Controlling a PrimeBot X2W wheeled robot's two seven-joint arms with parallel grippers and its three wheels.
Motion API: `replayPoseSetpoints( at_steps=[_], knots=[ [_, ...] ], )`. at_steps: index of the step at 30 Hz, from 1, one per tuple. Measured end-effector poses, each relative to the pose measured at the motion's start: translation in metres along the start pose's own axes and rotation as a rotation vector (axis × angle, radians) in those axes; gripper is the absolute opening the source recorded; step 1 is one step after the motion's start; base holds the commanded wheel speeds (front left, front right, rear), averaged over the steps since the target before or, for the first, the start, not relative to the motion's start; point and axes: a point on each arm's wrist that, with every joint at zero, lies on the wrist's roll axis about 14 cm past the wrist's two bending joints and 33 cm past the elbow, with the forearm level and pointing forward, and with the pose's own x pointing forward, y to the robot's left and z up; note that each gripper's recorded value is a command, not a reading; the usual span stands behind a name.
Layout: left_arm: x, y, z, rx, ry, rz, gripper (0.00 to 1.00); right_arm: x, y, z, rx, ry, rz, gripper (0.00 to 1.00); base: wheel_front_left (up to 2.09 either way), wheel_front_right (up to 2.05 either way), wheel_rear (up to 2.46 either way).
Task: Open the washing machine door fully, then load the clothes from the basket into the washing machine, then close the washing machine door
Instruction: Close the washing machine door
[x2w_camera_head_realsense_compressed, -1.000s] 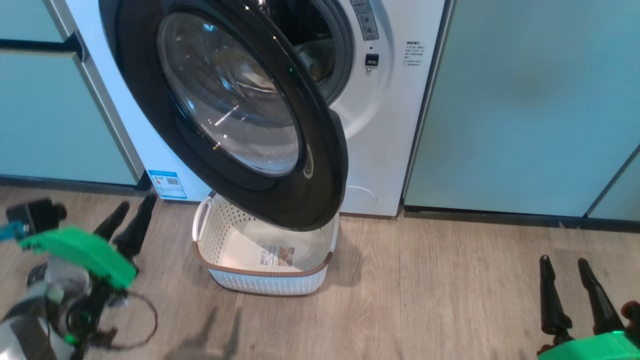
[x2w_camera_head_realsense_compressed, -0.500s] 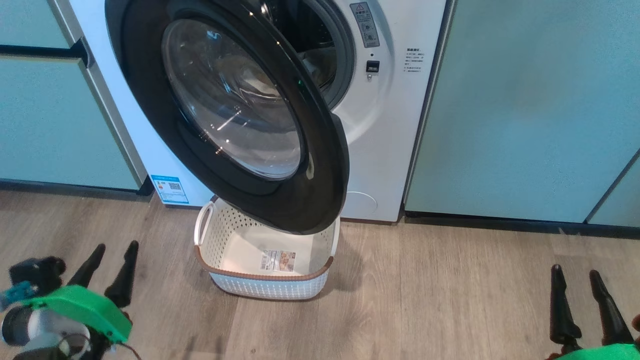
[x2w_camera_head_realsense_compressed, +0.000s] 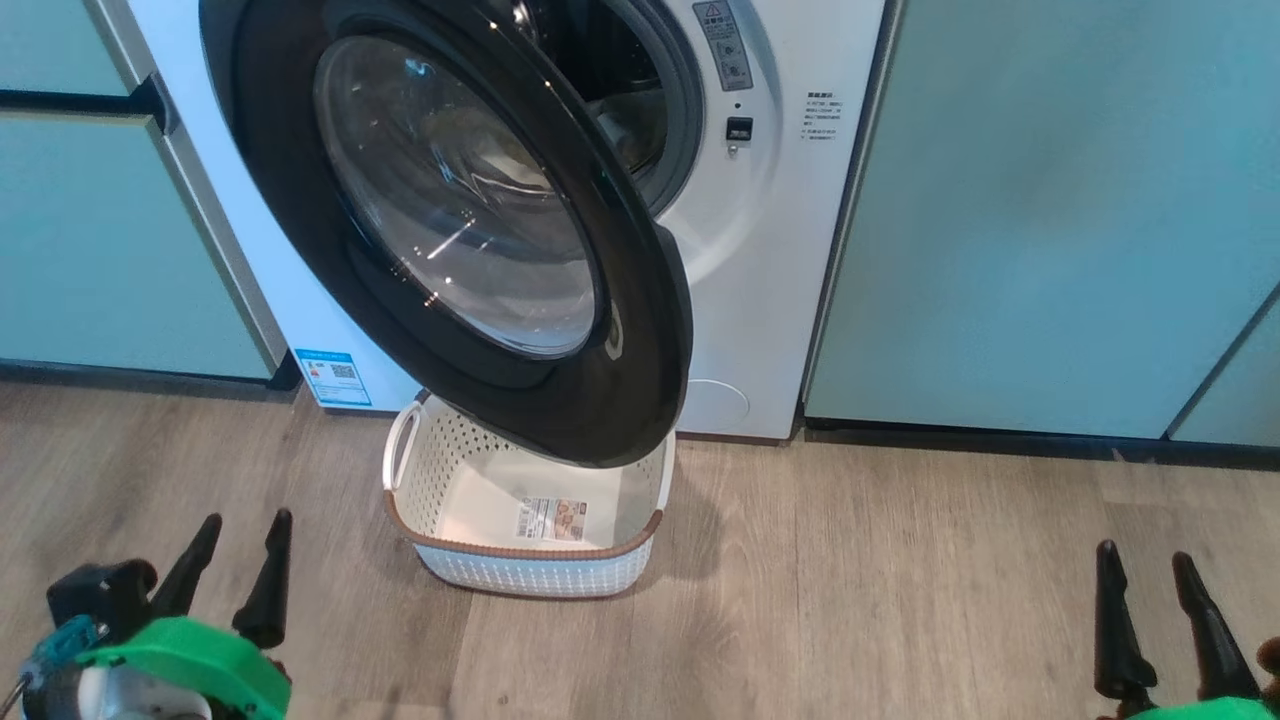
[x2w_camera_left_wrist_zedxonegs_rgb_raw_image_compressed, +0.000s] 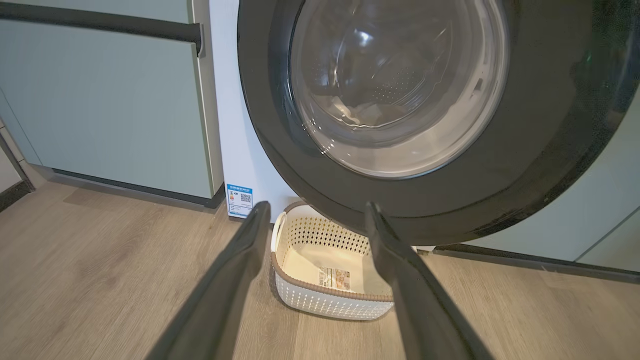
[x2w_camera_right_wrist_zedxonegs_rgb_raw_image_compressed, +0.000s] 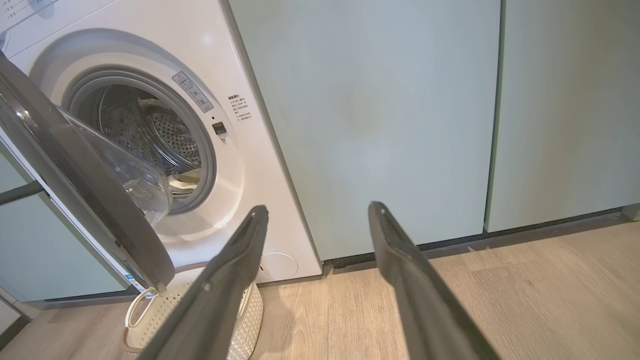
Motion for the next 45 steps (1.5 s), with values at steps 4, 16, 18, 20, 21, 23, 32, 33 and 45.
replayPoseSetpoints(
  at_steps=[4, 16, 18, 20, 21, 23, 32, 33, 45],
  knots=[
    [-0.001, -0.004, -0.003, 0.006, 0.002, -0.002, 1.00, -0.001, -0.003, -0.001, 0.000, 0.002, -0.009, 1.00, 0.00, 0.00, 0.00],
    [-0.001, -0.006, -0.005, 0.023, 0.007, -0.010, 1.00, -0.001, 0.000, -0.004, 0.005, 0.013, -0.007, 1.00, 0.00, 0.00, 0.00],
    [-0.001, -0.007, -0.005, 0.025, 0.009, -0.012, 1.00, -0.001, 0.000, -0.005, 0.005, 0.015, -0.005, 1.00, 0.00, 0.00, 0.00],
    [0.000, -0.007, -0.006, 0.032, 0.011, -0.014, 1.00, -0.001, 0.000, -0.006, 0.005, 0.017, -0.005, 1.00, 0.00, 0.00, 0.00],
    [0.000, -0.007, -0.006, 0.032, 0.012, -0.014, 1.00, -0.001, 0.000, -0.006, 0.005, 0.017, -0.005, 1.00, 0.00, 0.00, 0.00],
    [0.000, -0.007, -0.006, 0.038, 0.014, -0.015, 1.00, -0.001, 0.000, -0.006, 0.005, 0.019, -0.005, 1.00, 0.00, 0.00, 0.00],
    [0.000, -0.009, -0.009, 0.056, 0.020, -0.020, 1.00, 0.000, -0.013, 0.000, 0.100, -0.009, -0.062, 0.00, 0.00, 0.00, 0.00],
    [0.000, -0.009, -0.009, 0.056, 0.021, -0.021, 1.00, 0.001, -0.014, 0.001, 0.123, -0.015, -0.067, 0.00, 0.00, 0.00, 0.00],
    [-0.007, -0.003, -0.007, 0.063, 0.011, 0.005, 1.00, 0.059, 0.036, 0.077, 0.206, -0.234, 0.119, 0.00, 0.00, 0.00, 0.00]
  ],
)
